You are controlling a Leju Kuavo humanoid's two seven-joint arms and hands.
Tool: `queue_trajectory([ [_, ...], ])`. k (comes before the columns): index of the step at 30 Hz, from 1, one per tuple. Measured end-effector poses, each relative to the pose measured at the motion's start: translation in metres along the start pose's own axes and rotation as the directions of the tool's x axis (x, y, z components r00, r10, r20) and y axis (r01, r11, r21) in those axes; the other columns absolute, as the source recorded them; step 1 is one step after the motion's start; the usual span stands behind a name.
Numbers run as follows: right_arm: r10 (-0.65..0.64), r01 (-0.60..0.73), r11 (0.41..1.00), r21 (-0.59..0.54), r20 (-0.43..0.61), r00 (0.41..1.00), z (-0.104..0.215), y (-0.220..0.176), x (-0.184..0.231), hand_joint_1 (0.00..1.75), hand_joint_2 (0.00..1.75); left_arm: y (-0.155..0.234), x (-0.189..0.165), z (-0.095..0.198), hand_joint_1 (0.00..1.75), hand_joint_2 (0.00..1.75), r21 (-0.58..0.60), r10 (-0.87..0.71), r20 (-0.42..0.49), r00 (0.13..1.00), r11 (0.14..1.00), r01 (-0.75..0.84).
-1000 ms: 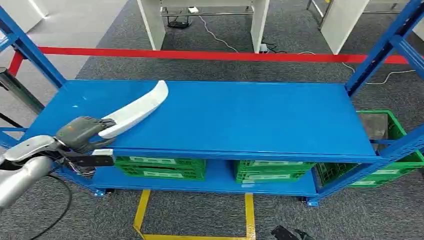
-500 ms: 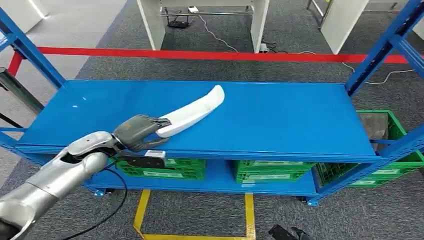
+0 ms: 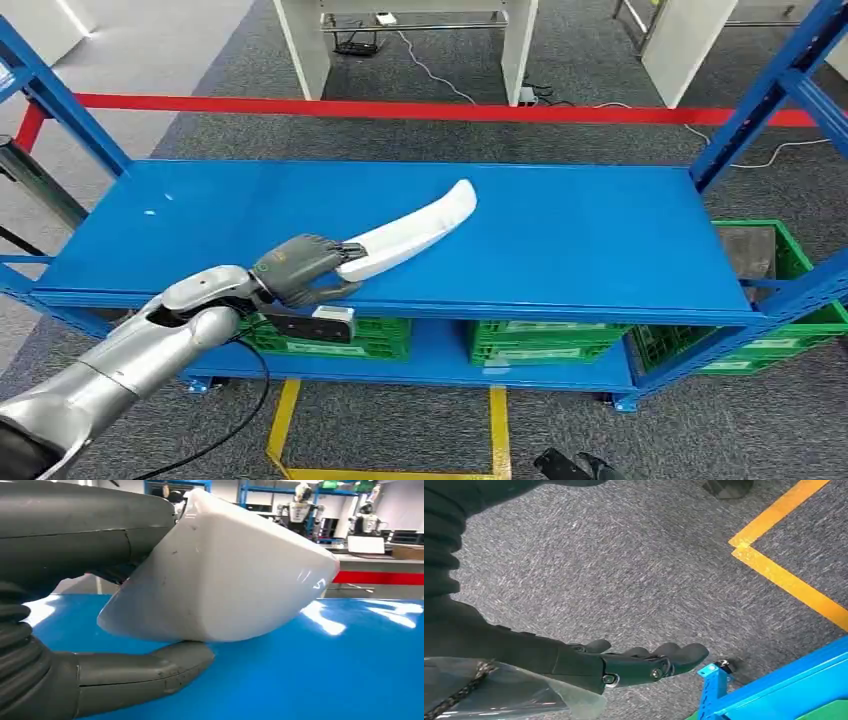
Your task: Take the parts from the cabinet and place them on the table.
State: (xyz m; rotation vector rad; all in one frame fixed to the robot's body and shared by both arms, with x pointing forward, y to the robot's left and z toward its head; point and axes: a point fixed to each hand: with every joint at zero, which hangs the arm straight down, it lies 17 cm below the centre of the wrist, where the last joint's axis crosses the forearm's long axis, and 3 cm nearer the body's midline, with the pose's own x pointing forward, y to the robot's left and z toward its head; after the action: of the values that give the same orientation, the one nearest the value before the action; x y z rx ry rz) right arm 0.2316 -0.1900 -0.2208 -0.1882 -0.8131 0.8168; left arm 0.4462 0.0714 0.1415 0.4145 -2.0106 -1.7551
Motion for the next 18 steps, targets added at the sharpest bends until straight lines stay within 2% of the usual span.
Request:
queue_trajectory([
  [6, 0.0, 0.0, 1.0, -0.001, 0.001, 1.0, 0.0, 0.0, 0.0, 0.0, 1.75, 0.0, 0.033, -0.013, 1.75, 1.75, -0.009, 0.012, 0.085, 0.996, 1.0, -0.011],
  [18, -0.003, 0.003, 1.0, -0.003, -0.004, 1.0, 0.0, -0.001, -0.001, 0.0, 1.75, 0.032, 0.115, -0.033, 1.75, 1.75, 0.05, -0.013, 0.285, 0.958, 0.999, -0.002],
])
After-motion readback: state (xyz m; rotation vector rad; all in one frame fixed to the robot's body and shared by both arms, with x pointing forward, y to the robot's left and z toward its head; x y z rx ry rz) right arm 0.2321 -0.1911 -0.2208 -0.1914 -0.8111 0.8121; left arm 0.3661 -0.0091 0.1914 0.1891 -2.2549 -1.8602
